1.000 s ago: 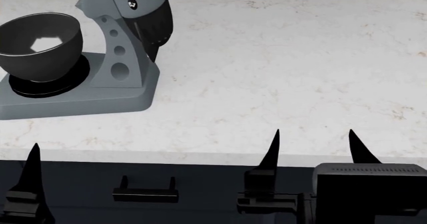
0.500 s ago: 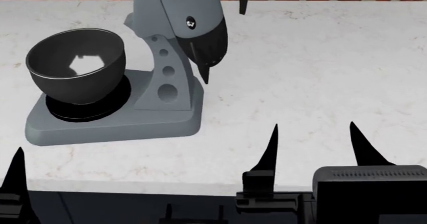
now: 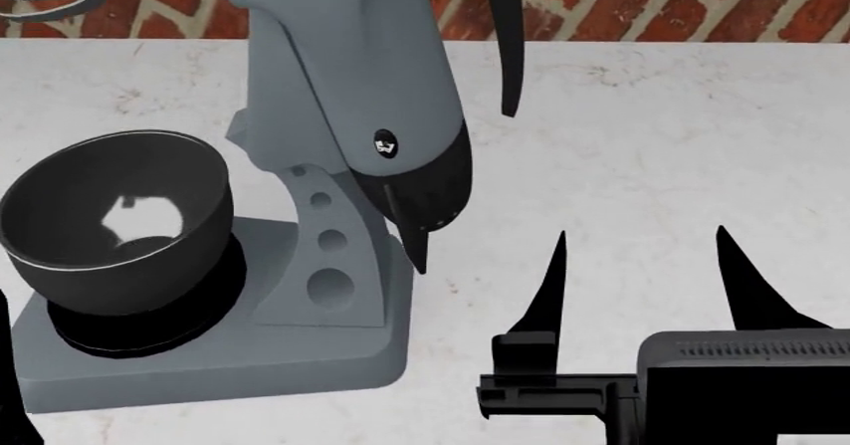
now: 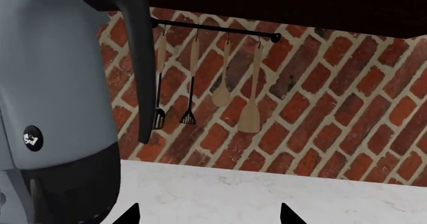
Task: Close the stand mixer head.
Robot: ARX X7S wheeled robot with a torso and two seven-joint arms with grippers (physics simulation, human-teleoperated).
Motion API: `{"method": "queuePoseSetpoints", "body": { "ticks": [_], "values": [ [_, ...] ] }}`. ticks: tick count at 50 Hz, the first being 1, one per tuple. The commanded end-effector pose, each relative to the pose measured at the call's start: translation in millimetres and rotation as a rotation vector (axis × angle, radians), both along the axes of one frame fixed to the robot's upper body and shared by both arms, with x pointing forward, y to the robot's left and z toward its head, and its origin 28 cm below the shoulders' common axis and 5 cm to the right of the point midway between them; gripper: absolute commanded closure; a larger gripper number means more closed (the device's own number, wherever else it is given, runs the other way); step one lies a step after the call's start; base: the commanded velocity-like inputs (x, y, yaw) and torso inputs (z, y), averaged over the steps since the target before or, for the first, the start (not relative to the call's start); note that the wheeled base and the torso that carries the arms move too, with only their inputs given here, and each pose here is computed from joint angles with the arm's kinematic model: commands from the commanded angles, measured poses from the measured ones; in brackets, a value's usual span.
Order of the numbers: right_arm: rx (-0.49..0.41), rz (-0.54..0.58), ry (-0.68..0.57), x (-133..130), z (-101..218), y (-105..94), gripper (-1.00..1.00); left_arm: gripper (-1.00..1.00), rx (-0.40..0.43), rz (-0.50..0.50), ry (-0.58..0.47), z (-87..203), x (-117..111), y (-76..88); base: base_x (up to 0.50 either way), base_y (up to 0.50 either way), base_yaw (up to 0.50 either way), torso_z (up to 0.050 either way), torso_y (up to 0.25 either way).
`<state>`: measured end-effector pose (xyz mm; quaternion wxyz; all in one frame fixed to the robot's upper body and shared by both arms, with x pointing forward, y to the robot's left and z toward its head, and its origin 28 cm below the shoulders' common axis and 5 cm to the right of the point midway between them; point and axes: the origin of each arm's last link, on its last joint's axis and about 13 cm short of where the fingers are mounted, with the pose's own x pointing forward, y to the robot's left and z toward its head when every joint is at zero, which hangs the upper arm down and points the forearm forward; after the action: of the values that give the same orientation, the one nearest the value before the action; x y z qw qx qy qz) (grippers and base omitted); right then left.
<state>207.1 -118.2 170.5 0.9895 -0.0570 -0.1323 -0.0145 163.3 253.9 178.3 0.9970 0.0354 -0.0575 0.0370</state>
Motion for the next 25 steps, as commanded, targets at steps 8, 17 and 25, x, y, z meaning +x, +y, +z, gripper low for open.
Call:
{"method": "queuePoseSetpoints", "body": {
  "ticks": [8,17,25],
  "values": [
    [0.008,0.000,-0.002,-1,3,0.5,-1.00,-1.00,-0.006,0.011,-0.010,7,-4,0.9,0.24,0.04,0.00,0.000,0.002],
    [0.018,-0.016,-0.074,-9,58,2.1,-1.00,-1.00,0.003,-0.002,-0.018,15,-9,-1.5,0.00,0.00,0.00,0.000,0.000],
    [0.011,0.022,-0.134,2,103,3.1,-1.00,-1.00,0.004,-0.008,-0.008,16,-13,-0.8,0.00,0.00,0.00,0.000,0.000]
  ]
}}
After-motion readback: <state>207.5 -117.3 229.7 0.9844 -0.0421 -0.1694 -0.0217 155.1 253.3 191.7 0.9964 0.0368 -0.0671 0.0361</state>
